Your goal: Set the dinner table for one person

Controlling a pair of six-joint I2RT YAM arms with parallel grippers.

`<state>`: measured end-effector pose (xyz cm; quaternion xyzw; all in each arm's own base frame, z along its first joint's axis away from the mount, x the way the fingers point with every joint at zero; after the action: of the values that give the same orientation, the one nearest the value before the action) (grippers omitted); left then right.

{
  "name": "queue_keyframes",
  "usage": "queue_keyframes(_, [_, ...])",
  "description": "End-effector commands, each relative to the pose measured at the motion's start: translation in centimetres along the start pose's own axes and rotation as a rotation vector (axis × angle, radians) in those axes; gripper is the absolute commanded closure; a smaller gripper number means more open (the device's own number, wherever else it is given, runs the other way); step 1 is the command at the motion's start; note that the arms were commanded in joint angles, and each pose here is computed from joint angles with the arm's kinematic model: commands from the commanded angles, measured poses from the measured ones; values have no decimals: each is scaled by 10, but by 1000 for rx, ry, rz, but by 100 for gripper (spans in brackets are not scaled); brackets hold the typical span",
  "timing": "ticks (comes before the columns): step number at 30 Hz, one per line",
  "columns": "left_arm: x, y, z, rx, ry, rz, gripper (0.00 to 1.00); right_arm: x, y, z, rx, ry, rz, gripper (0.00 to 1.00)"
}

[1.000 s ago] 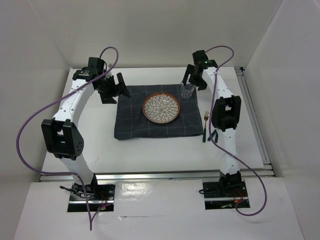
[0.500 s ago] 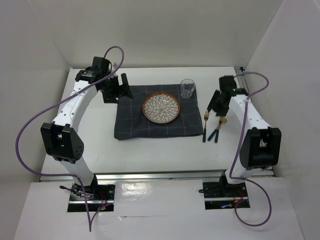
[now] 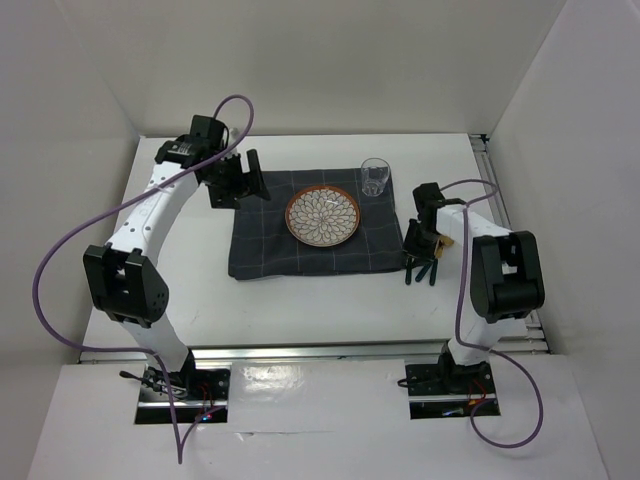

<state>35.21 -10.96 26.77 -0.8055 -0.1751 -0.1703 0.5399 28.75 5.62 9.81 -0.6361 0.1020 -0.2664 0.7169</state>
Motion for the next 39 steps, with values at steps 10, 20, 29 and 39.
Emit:
queue_keyframes(10, [-7,-12,-1,5,23,-9,2,11,12,1,-37,-6,-67,65])
queue_keyframes(20, [-6,-7,-1,-3,20,2,2,13,13,-11,-58,2,-68,64])
queue_keyframes(29, [-7,-6,-5,-7,19,6,2,27,-13,-3,-35,4,-134,51])
queue_keyframes(39, [-7,-6,-5,-7,19,6,2,20,8,-11,-79,-15,-97,59])
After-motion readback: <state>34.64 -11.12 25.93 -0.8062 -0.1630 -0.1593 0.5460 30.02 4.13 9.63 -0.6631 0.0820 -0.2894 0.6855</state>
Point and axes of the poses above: each gripper's point midway between its finger pads, its own y axis out along the fingers, its own z axis along the line the jaws close on, x = y × z, the point moved 7 cm from there along -y, back along the fingers, and after that the axes turned 9 degrees about y, right-handed, at the moved point
